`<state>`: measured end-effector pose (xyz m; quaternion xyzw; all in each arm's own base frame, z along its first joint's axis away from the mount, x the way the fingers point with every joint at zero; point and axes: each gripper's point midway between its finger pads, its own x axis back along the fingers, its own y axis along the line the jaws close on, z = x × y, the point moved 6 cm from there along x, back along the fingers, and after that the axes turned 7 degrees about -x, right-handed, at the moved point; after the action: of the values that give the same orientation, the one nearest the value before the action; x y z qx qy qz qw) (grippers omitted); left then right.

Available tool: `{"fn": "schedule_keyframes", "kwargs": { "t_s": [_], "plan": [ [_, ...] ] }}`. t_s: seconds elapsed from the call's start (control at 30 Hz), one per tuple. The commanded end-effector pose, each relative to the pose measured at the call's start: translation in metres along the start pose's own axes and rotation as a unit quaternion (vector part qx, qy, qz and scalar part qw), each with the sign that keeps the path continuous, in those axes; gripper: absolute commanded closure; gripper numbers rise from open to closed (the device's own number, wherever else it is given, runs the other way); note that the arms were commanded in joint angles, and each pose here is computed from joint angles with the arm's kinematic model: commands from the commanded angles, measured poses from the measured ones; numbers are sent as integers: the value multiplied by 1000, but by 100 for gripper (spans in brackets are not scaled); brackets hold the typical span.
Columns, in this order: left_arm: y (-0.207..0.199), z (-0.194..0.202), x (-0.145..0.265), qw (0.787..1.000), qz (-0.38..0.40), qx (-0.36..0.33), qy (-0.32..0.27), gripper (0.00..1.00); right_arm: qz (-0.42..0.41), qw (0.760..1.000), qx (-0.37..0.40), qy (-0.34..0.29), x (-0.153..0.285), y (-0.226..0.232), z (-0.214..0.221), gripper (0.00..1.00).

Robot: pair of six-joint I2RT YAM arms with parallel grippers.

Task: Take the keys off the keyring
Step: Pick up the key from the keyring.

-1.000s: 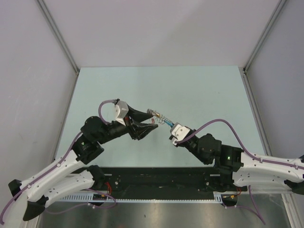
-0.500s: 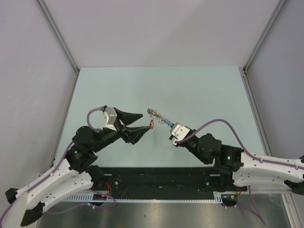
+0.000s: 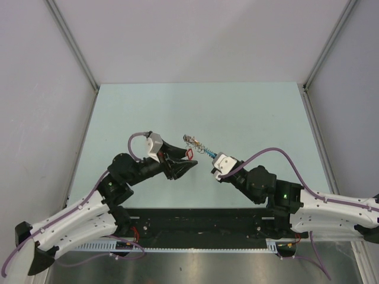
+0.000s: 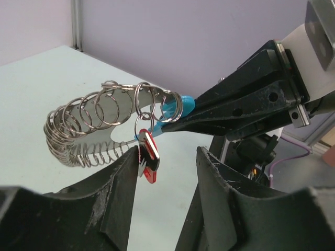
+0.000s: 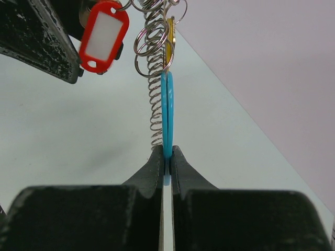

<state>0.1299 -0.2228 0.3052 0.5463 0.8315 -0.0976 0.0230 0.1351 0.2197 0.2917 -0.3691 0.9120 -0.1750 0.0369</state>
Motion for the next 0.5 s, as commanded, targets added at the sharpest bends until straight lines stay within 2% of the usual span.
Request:
{"fn": "schedule_keyframes", "kwargs": {
  "t_s": [0.0,0.07,0.23,0.27,0.43,0.47],
  "plan": [
    [-9,-23,-4,998,26,2,-58,49,14,998,-37,-40,-2,-5,-18,100],
    [-8,-24,-7,998,25,-3,-61,54,11,998,-42,-40,-3,-3,-18,100],
    [-6,-26,-9,998,16,-4,-62,72,10,998,-55,-33,-6,3,-10,100],
    [-6,-27,-9,998,15,-8,-62,78,9,998,-61,-32,-6,4,-9,100],
    [-7,-23,-9,998,20,-18,-52,91,13,997,-72,-35,-9,7,-8,100],
    [-6,-23,-9,998,16,-16,-52,97,13,997,-70,-36,-10,7,-8,100]
  ]
}}
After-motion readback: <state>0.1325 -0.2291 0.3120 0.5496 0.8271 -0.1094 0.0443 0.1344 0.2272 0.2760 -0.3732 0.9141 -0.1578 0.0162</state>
